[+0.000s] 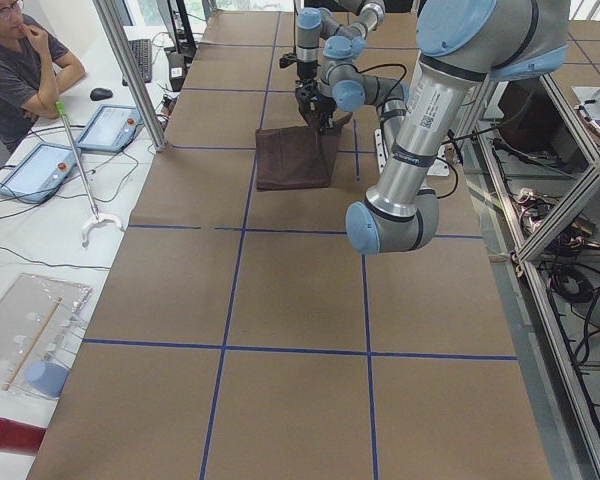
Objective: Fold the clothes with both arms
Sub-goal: 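Lift both near corners and fold them over toward the collar, then release the shirt and lift both grippers away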
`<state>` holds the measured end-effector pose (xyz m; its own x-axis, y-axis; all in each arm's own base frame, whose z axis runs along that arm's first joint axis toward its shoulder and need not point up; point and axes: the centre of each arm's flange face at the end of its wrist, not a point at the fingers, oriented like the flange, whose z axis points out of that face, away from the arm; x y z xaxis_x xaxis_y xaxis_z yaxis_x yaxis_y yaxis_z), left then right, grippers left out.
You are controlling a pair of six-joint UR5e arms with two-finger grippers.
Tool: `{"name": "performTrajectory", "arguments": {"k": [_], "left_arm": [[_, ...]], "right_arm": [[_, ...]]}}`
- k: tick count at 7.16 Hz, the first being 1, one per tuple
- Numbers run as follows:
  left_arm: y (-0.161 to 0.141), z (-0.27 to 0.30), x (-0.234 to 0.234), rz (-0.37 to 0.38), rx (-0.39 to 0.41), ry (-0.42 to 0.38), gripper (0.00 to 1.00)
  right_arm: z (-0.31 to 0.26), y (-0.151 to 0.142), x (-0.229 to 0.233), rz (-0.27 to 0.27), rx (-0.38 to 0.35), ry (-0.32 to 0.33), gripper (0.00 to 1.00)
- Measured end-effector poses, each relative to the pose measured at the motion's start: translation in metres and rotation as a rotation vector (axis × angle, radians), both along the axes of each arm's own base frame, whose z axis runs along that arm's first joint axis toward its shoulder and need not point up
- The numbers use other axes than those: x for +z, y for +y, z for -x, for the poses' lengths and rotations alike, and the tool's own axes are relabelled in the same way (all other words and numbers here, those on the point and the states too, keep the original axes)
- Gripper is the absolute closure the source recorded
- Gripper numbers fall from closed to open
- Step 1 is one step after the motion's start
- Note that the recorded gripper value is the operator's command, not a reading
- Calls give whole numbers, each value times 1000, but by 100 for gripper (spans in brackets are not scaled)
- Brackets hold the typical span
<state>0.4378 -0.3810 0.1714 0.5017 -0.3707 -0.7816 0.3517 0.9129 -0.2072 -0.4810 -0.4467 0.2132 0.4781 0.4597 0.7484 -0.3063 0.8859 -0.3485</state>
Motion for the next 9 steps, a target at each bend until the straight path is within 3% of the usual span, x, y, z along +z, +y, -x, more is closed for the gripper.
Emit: {"name": "performTrajectory", "arguments": {"k": [2, 5, 6, 7, 8, 9], "left_arm": [[-42, -9, 25, -5, -36, -20, 100], [-64, -11, 37, -7, -62, -21, 100], [-85, -12, 44, -8, -87, -22, 100], [-123, -24, 62, -6, -123, -26, 15], [-172, -36, 88, -9, -167, -28, 0], [-221, -32, 113, -38, -200, -40, 0]], "right_arm": [[14, -70, 5, 33, 46, 9, 100], [24, -107, 14, 63, 70, 41, 100], [31, -119, 13, 68, 75, 49, 94], [39, -138, 19, 70, 86, 54, 1], [44, -161, 30, 62, 103, 53, 0], [45, -185, 36, 44, 115, 61, 0]]}}
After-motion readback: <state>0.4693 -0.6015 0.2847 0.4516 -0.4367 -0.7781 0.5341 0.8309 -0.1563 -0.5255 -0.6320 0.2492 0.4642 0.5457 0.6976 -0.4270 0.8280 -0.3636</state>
